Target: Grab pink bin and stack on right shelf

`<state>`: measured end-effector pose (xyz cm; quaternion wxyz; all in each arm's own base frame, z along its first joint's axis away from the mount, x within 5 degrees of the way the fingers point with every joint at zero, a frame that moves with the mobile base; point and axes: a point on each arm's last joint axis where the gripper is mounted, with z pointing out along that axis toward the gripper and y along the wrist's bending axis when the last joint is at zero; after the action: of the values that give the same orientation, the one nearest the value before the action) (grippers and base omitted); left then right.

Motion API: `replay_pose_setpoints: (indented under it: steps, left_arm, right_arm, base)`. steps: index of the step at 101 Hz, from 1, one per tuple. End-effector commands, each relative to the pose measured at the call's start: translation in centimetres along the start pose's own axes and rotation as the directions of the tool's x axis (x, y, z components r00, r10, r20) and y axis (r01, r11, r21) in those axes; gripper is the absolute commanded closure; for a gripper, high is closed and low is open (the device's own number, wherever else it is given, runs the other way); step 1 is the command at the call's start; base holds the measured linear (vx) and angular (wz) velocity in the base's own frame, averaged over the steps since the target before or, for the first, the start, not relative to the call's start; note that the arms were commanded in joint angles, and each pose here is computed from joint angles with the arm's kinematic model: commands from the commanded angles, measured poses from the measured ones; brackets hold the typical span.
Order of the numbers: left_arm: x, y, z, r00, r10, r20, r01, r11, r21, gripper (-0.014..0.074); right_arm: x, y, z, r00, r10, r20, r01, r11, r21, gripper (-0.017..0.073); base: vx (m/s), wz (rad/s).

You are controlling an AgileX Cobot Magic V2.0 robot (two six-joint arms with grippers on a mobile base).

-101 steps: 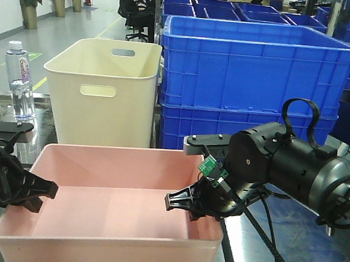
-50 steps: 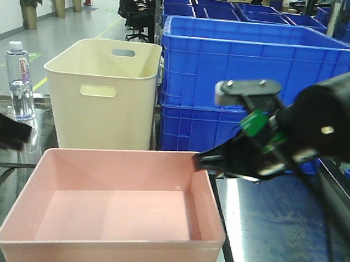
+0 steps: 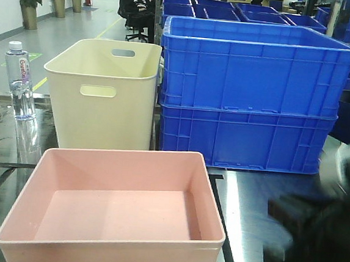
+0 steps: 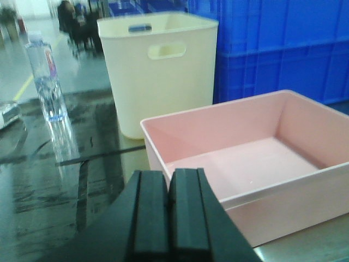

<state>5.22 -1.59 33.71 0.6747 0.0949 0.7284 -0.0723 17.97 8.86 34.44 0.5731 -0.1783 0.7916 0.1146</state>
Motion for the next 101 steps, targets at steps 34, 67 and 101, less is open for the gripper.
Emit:
replay_pose_setpoints:
  steps: [34, 67, 101]
  left_arm:
    - [1.5, 0.0, 0.1, 0.996, -0.043, 0.078, 0.043, 0.999, -0.006, 0.0601]
    - [1.6, 0.0, 0.1, 0.996, -0.043, 0.073, 0.043, 0.999, -0.004, 0.0601]
    - [4.8, 0.4, 0.6, 0.995, 0.028, 0.101, -0.022, 0.998, -0.058, 0.0601]
  right_arm:
    - [2.3, 1.2, 0.3, 0.957, 0.005, 0.289, 0.032, 0.992, -0.122, 0.0568]
    - [2.3, 1.2, 0.3, 0.957, 0.005, 0.289, 0.032, 0.992, -0.122, 0.0568]
    - [2.3, 1.2, 0.3, 0.957, 0.005, 0.289, 0.032, 0.992, -0.122, 0.0568]
  base:
    - [0.00, 0.00]
    - [0.00, 0.00]
    - [0.00, 0.00]
